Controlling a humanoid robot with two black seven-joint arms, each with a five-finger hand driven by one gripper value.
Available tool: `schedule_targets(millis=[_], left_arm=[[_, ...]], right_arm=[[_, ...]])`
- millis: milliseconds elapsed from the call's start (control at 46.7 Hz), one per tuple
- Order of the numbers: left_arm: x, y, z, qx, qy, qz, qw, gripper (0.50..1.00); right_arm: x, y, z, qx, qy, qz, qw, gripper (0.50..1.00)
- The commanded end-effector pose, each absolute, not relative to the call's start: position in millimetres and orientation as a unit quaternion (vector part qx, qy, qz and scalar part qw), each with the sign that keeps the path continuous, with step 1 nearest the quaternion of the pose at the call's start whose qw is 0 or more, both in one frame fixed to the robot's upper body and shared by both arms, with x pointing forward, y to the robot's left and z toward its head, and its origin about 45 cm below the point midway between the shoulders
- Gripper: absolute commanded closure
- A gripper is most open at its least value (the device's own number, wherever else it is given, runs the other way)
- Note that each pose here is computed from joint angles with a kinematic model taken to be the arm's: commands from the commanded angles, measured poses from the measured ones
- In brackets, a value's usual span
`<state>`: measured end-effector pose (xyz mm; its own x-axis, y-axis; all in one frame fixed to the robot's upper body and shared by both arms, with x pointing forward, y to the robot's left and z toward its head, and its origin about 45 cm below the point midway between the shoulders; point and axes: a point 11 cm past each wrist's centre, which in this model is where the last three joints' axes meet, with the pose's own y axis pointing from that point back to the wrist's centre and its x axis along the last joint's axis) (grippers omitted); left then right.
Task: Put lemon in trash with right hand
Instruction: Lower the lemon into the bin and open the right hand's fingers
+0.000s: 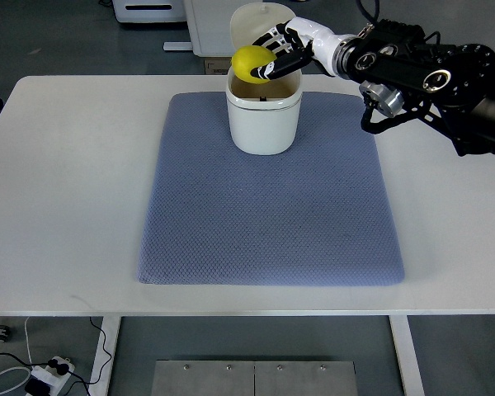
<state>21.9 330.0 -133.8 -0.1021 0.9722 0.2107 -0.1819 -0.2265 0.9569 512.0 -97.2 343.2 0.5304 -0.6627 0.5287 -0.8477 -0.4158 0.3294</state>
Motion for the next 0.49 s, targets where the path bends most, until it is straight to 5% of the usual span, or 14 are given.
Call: schedule_targets(millis=[0,471], left_arm=[[21.9,330.0,-133.8,0.481,0.411,0.618,0.467,0.500],[21.9,330.0,-133.8,0.481,0.411,0.618,0.467,0.500]], right_arm=[[512.0,-97.3,342.7,0.826,-0.457,0.161,0.289,0.705],[512.1,-99.8,346.5,0.825,-0.458,0.164,0.288,0.639]])
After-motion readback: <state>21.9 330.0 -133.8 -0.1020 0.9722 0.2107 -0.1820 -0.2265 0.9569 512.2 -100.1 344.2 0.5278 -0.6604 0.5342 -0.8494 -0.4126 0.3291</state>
